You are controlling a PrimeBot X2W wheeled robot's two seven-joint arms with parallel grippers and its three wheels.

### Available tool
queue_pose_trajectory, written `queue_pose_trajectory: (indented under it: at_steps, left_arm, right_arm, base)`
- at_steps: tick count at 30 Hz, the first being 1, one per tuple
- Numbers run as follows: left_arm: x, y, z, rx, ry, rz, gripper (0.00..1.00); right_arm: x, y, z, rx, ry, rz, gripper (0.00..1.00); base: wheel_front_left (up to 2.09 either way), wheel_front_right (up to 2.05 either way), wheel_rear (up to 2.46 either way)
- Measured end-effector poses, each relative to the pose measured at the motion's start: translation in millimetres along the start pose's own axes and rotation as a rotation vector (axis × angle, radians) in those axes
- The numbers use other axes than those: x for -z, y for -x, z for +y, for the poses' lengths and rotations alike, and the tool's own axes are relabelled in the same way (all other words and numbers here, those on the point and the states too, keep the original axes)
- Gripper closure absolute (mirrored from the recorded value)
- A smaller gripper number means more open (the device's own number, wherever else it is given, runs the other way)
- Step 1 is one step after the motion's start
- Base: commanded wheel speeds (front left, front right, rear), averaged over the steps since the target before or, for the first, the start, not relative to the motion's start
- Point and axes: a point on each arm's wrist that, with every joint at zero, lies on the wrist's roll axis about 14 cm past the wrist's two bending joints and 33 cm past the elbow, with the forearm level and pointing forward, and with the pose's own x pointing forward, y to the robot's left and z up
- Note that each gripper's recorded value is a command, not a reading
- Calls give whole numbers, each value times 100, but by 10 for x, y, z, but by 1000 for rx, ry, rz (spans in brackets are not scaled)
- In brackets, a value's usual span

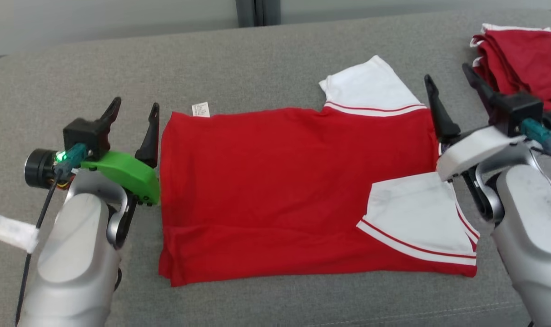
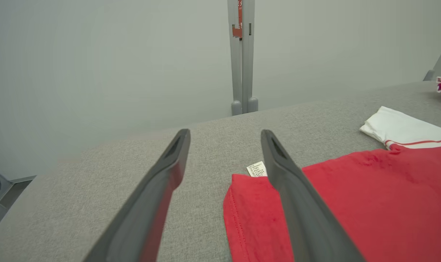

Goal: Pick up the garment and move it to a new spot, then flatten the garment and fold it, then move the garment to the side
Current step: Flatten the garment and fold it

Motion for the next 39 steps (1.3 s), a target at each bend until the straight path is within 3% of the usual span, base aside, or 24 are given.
queue_pose_trajectory:
  at_steps: [10,16,26,27,29,30,31,39]
  left_arm:
    - [745,-480,41,14,26,226,0]
    - [1161,-529,11,19,49,327,0]
    - [1366,-681,-35,30,77,388,0]
    - [1376,-696,-64,38,80,391,7]
    - [1385,-716,-96,43,92,389,58]
    - [1393,-718,-118,49,92,389,90]
    - [1393,-723,-140,55,94,386,100]
    - [1251,-759,-202,82,108,288,100]
  right_arm:
    - [470,-674,-88,-47,45,111,0]
    - [843,-828,-33,-68,32,183,0]
    - [1145,-965,-31,-82,39,252,0]
    - [1177,-976,-42,-81,39,263,0]
    - [1227,-1000,-61,-80,44,283,0]
    - [1240,-1024,-68,-81,48,288,0]
    - [1249,-1053,-75,-79,48,293,0]
    - [1332,-1317,-119,-67,49,363,0]
  base:
    - [0,0,0]
    - [0,0,0]
    - [0,0,0]
    - [0,0,0]
    - [0,0,0]
    - [0,0,0]
    - [0,0,0]
    - [0,0,0]
